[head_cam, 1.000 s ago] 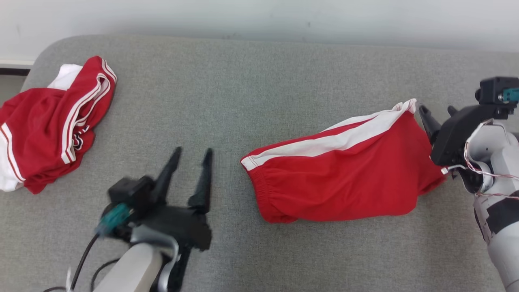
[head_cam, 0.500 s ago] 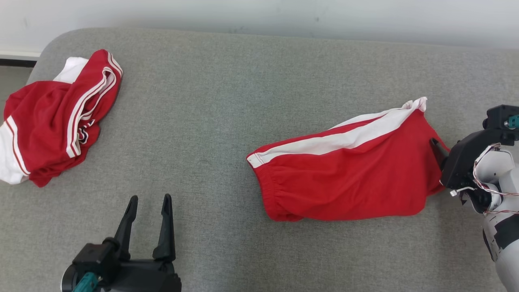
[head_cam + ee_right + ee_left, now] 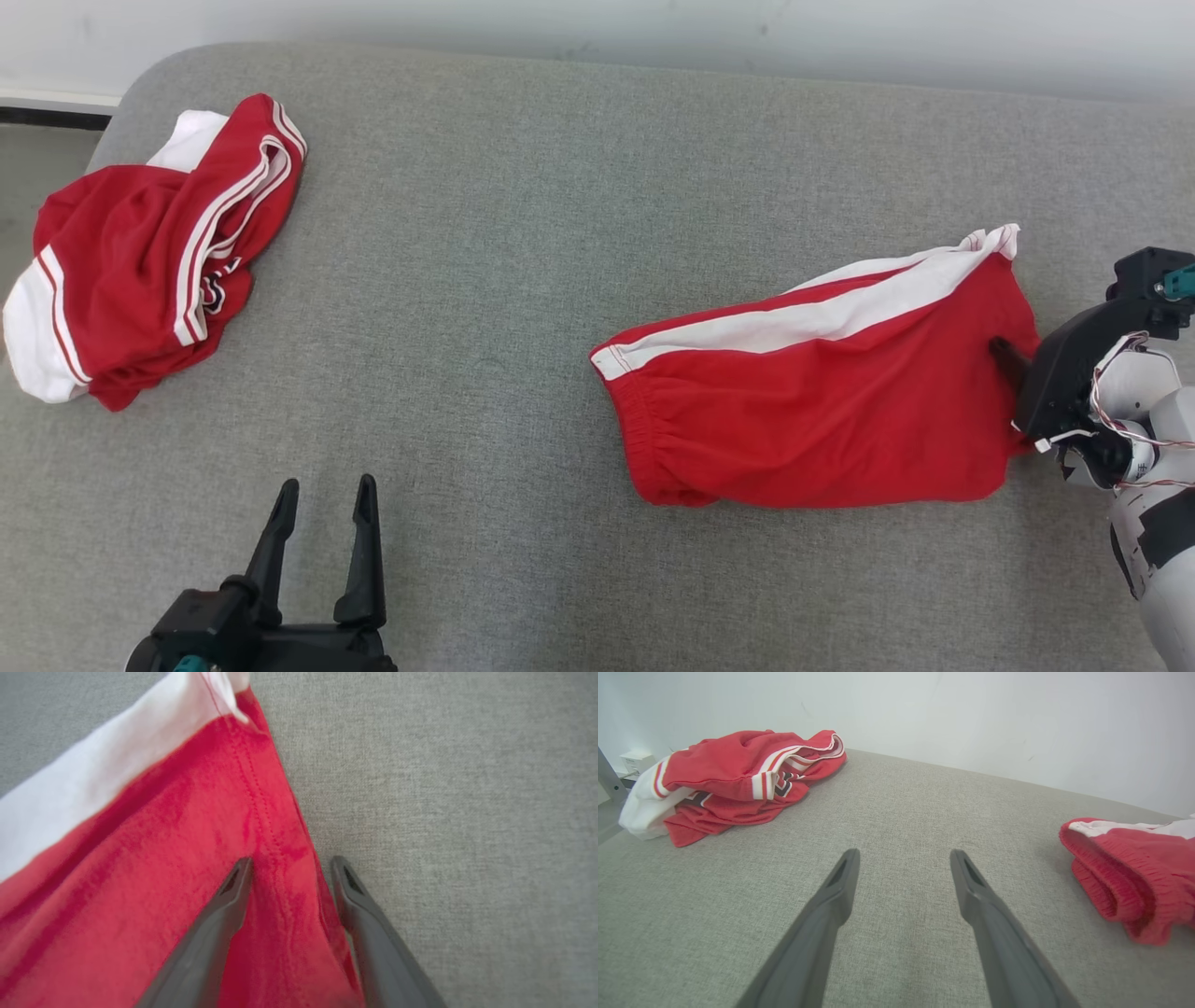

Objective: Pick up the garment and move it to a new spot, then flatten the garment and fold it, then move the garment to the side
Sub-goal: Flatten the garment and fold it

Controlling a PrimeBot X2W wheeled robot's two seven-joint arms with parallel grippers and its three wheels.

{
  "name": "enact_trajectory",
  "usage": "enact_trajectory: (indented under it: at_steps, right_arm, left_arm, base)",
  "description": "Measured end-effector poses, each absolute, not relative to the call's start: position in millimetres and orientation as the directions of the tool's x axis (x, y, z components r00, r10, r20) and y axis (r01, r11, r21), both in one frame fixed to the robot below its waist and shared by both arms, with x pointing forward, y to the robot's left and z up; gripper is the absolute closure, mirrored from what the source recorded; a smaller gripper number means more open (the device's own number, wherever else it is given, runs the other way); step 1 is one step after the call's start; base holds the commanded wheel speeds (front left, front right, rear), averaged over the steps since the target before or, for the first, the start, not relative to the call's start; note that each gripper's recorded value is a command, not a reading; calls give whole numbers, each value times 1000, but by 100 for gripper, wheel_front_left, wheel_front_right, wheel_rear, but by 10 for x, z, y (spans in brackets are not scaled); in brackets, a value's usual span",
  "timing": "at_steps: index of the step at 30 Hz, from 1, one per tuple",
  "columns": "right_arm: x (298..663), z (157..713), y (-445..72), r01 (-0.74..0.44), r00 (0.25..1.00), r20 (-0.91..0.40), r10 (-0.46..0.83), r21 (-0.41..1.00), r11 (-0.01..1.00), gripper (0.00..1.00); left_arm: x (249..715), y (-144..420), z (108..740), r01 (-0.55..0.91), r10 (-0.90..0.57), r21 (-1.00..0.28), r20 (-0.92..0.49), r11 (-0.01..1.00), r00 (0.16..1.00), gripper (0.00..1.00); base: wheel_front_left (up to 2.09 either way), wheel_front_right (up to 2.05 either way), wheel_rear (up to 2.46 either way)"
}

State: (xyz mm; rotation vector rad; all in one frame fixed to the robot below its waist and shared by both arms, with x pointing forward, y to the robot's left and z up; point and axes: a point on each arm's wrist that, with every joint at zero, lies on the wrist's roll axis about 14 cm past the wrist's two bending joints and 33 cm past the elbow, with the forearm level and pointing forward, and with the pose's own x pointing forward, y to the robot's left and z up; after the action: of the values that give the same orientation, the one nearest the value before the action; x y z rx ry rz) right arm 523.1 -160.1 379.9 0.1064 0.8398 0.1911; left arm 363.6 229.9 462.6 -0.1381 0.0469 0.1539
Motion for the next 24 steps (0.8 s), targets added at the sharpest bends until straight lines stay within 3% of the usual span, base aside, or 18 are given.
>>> enact_trajectory:
  at_steps: [9, 24]
  right_arm:
    - [5270, 3855, -1675, -122, 700, -687, 197, 157, 980, 100]
    - [5058, 4390, -2869, 31, 834, -546, -79, -97, 995, 100]
  left_arm:
    - [3661, 2295, 4581, -155, 147, -135, -68, 979, 987, 0]
    - [3631, 2206, 4748, -120, 120, -172, -14, 978, 993, 0]
  base:
    - [0, 0, 0]
    - [0, 0, 0]
